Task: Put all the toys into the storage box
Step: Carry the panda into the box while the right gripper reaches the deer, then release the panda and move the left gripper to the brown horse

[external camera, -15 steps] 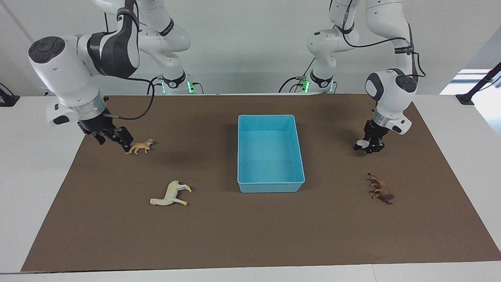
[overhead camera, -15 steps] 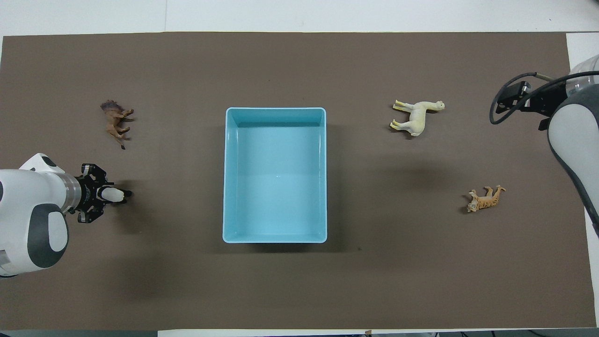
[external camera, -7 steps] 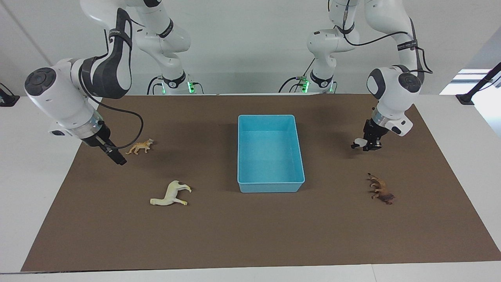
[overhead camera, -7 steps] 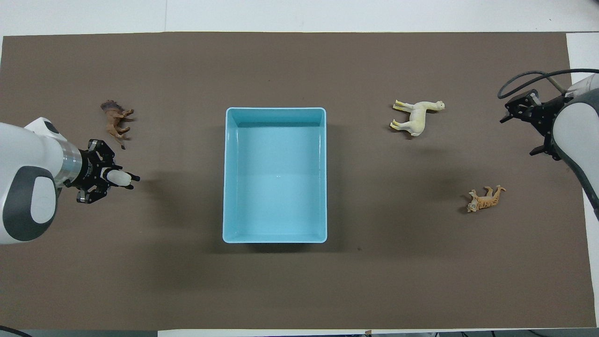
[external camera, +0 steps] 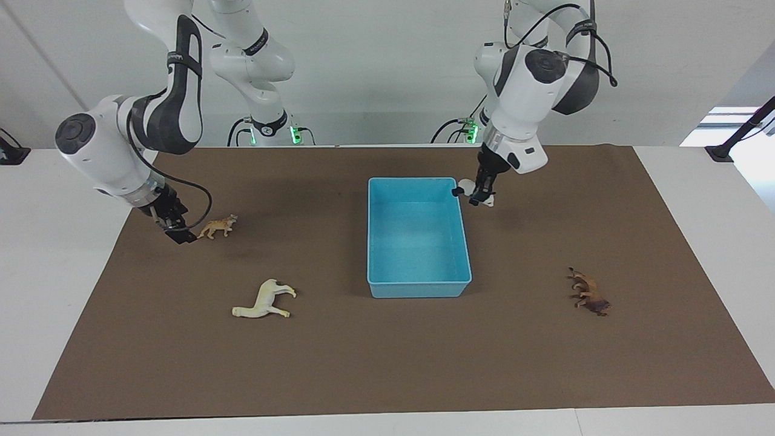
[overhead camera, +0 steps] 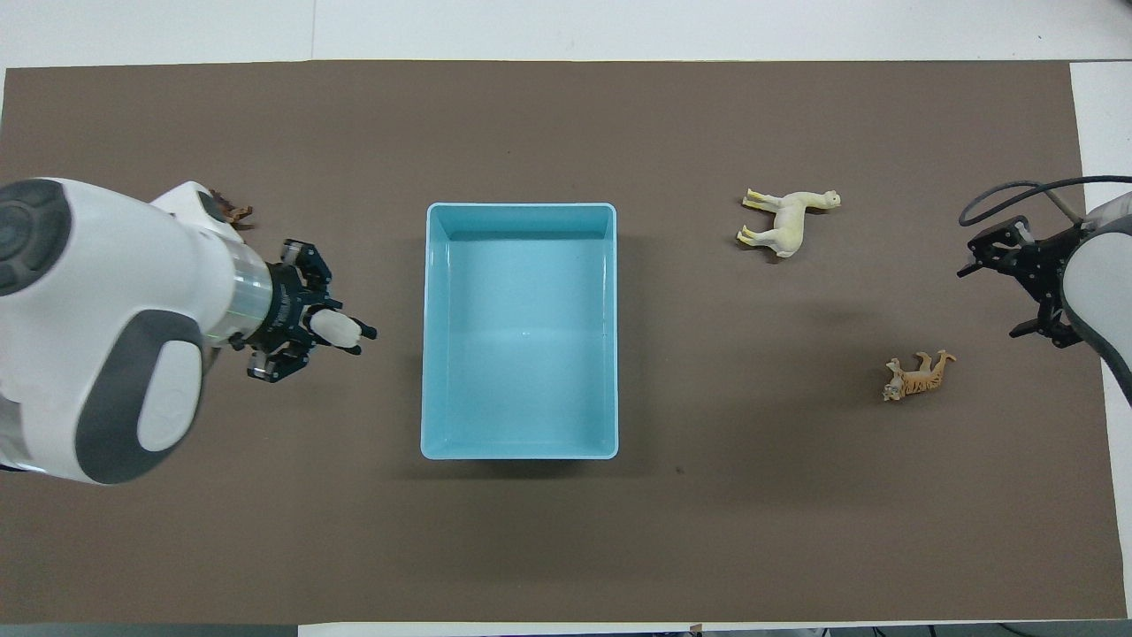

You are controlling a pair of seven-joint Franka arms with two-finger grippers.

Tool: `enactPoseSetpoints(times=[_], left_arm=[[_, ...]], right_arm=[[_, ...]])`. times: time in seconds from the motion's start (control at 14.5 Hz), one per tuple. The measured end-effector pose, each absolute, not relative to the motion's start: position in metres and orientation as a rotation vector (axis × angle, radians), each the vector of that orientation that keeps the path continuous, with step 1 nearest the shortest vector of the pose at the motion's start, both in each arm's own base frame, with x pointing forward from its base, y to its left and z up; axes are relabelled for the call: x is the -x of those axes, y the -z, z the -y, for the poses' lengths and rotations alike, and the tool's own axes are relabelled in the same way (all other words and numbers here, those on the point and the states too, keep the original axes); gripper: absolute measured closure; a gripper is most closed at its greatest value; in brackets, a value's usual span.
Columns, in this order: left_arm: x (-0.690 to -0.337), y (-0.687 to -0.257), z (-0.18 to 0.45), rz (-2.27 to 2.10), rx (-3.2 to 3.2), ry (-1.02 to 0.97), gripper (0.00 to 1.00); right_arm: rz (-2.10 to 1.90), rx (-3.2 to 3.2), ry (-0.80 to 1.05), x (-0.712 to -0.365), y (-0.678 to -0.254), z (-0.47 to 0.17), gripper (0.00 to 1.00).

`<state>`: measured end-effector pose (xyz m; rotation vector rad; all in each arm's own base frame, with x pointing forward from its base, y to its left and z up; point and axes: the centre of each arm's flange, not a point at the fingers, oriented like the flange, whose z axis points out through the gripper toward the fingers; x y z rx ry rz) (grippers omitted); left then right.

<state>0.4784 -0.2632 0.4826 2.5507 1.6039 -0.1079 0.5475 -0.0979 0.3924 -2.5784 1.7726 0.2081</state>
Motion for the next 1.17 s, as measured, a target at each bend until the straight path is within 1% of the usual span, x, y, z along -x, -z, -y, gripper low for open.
enactPoseSetpoints(times=[0.21,0.34,0.41,0.55,0.62,0.69,0.76,0.83,0.96,1.17], left_arm=[[-0.456,-0.460,0.295,-1.521,-2.584,0.094,0.61],[-0.450,-0.450,0.300,-1.502,-2.582,0.081,0.61],[-0.451,-0.448,0.300,-1.501,-2.580,0.078,0.56],[-0.452,-0.450,0.298,-1.502,-2.572,0.072,0.36],[-0.453,-0.451,0.298,-1.501,-2.569,0.069,0.29],[-0.453,-0.452,0.297,-1.500,-2.565,0.065,0.13],[-0.454,-0.455,0.297,-1.500,-2.560,0.061,0.02],[-0.456,-0.457,0.294,-1.499,-2.554,0.056,0.00],[-0.471,-0.461,0.269,-1.482,-2.560,0.039,0.00],[-0.508,-0.463,0.186,-1.390,-2.628,0.013,0.00]], right_arm=[[-1.912,2.480,-0.191,-0.526,-0.369,0.091,0.01],[-1.937,2.469,-0.223,-0.507,-0.356,0.089,0.00],[-1.940,2.465,-0.223,-0.498,-0.351,0.089,0.00],[-1.944,2.455,-0.205,-0.484,-0.342,0.088,0.00],[-1.944,2.451,-0.191,-0.479,-0.338,0.088,0.00],[-1.942,2.445,-0.170,-0.475,-0.334,0.088,0.00],[-1.941,2.439,-0.145,-0.473,-0.330,0.088,0.00],[-1.941,2.434,-0.124,-0.471,-0.326,0.088,0.00],[-1.940,2.428,-0.095,-0.469,-0.317,0.088,0.00],[-1.936,2.422,-0.048,-0.467,-0.302,0.089,0.00]])
